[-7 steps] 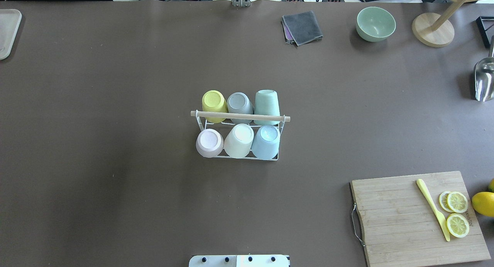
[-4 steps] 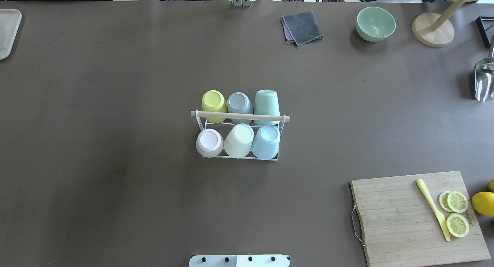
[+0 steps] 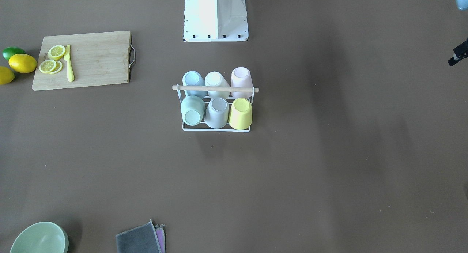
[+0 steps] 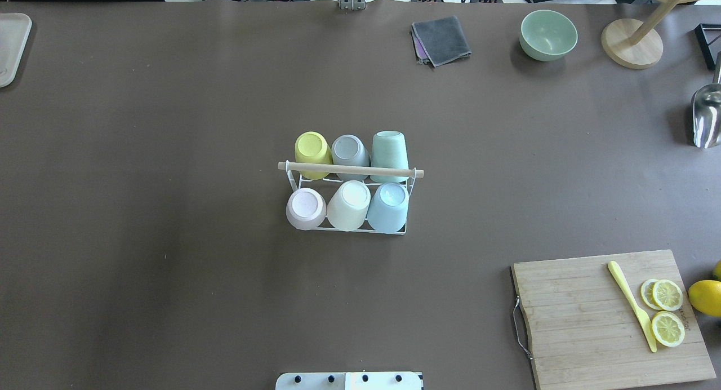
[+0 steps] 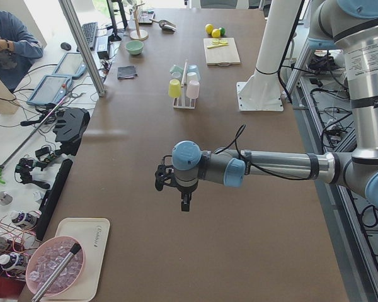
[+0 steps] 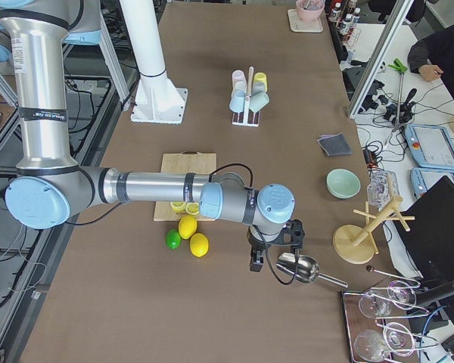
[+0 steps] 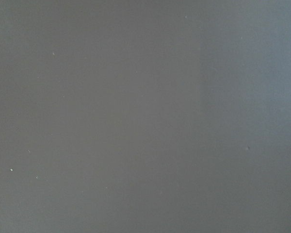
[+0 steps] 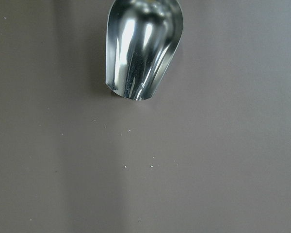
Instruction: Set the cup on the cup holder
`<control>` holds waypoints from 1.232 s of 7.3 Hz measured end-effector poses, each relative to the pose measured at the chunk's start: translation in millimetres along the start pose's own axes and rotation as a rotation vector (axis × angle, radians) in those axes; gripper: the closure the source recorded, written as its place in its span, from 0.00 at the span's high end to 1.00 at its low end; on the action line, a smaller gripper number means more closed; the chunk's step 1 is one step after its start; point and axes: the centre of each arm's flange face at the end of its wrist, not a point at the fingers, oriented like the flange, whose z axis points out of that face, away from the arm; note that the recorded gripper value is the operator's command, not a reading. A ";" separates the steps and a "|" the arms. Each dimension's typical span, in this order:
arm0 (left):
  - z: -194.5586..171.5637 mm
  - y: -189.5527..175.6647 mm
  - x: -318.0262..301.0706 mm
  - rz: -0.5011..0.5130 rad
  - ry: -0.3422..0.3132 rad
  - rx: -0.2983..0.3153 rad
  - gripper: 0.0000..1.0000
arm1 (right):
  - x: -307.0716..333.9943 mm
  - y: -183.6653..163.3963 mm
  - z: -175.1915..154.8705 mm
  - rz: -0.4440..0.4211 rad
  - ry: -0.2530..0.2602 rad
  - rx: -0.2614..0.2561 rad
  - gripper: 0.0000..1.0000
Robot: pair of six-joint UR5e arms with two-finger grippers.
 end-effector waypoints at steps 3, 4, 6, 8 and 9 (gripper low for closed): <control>7.9 10.2 -16.4 -0.090 -0.052 -0.109 0.99 | 0.5 0.4 0.9 0.001 0.000 -0.002 1.00; 5.0 2.6 -15.3 -0.102 -0.079 -0.134 0.99 | 0.5 0.3 0.9 0.001 0.000 -0.002 1.00; 0.8 -7.5 -16.2 -0.037 -0.117 -0.149 0.99 | 0.1 -0.2 0.5 0.001 0.000 -0.001 1.00; 2.2 -3.7 -25.3 -0.025 -0.139 -0.159 0.99 | 0.1 -0.3 0.4 0.002 0.001 -0.001 1.00; 2.6 -0.6 -29.7 -0.028 -0.154 -0.162 0.99 | 0.0 -0.3 0.5 0.002 0.000 -0.001 1.00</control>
